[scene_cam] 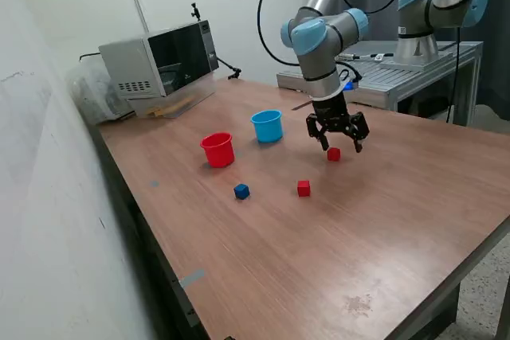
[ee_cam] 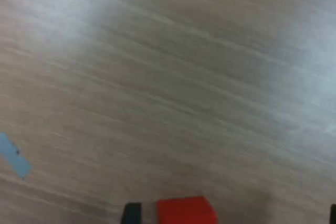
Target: Place red objects in the red bin, and blue objects in the blue bin.
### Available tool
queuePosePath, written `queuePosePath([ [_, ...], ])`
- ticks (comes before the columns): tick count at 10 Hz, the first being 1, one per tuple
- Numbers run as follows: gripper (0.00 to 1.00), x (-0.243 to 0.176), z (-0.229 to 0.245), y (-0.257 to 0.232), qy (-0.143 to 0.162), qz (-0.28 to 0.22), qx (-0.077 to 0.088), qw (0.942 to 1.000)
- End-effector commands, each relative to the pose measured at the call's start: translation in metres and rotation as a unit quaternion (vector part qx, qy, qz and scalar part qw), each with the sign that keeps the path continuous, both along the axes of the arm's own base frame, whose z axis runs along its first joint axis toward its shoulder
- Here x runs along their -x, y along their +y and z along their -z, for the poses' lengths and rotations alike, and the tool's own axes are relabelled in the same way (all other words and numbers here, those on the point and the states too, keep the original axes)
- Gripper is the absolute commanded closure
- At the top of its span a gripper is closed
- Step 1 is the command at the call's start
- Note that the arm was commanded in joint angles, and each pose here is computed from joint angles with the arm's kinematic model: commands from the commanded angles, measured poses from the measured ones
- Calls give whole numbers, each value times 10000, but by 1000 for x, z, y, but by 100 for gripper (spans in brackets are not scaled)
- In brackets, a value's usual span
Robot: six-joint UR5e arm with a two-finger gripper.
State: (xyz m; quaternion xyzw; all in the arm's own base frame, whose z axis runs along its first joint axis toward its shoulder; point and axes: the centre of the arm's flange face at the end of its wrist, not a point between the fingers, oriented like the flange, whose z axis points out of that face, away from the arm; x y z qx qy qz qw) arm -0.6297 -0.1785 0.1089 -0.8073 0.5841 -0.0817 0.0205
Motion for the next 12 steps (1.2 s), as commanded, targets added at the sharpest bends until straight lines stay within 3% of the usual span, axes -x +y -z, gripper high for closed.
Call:
queuePosePath([
  [1, 0, 9, 2, 4, 55, -26, -9, 10000],
  [5, 0, 8, 4, 9, 36, -15, -84, 10000],
  [6, 100, 11, 2, 13, 108, -8, -149, 9998],
  [7, 100, 12, 2, 18, 126, -34, -382, 9992],
  [8, 100, 14, 1, 28, 126, 24, -454, 9989],
  [12, 100, 17, -25, 39, 274, 141, -439, 9986],
])
